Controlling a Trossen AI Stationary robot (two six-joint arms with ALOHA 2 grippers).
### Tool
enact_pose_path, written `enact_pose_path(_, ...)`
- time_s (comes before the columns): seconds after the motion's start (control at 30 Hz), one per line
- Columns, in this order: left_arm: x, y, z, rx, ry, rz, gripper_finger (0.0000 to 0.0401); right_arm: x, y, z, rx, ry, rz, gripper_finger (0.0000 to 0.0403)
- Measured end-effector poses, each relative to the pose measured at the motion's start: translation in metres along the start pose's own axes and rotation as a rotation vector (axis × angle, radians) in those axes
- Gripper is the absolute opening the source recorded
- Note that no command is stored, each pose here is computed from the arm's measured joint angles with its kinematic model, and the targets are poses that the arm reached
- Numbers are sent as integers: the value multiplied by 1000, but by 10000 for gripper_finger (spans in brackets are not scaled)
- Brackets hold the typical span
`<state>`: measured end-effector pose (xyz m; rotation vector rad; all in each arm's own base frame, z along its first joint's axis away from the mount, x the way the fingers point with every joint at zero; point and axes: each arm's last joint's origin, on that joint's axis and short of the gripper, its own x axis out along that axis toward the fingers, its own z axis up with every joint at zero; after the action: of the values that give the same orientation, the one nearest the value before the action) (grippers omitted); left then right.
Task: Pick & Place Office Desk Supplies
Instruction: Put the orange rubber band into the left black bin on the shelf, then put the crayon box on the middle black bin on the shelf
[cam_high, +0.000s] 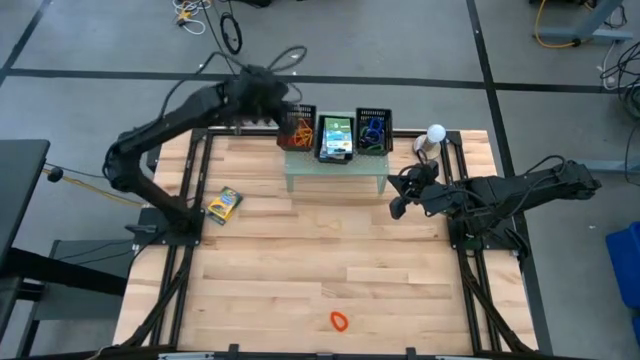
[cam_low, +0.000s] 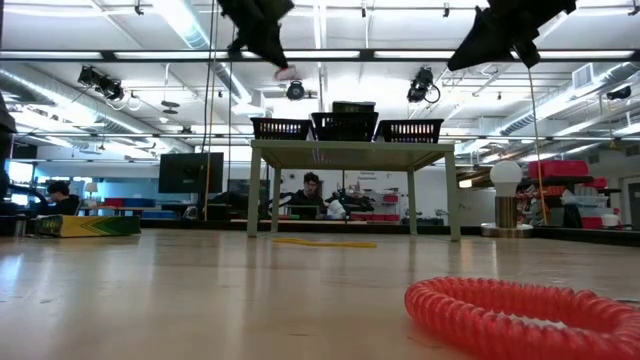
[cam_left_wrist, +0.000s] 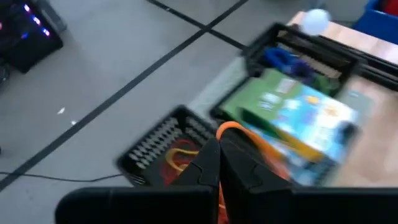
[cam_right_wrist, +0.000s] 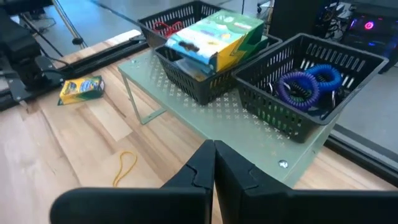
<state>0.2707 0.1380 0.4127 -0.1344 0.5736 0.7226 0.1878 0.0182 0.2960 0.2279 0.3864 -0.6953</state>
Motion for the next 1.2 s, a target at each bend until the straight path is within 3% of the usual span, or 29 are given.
enact_pose_path(0.27,59,42,-9,-25,127,-1,5,0,1,5,19,-53,-12,11)
enact_pose_path(0.4,83,43,-16,2,176,-43,14,0,1,5,20,-57,-17,11)
enact_pose_path(0.53,92,40,-20,25,203,-51,51,0,1,5,20,-57,-17,11)
enact_pose_path(0.93,64,41,-18,28,217,-56,173,0,1,5,12,-56,-17,11)
enact_pose_path(1.07,32,33,-27,22,319,-52,162,0,1,5,12,-55,-16,11)
enact_pose_path(1.2,9,12,-38,39,416,28,112,0,1,5,-9,-55,-17,11)
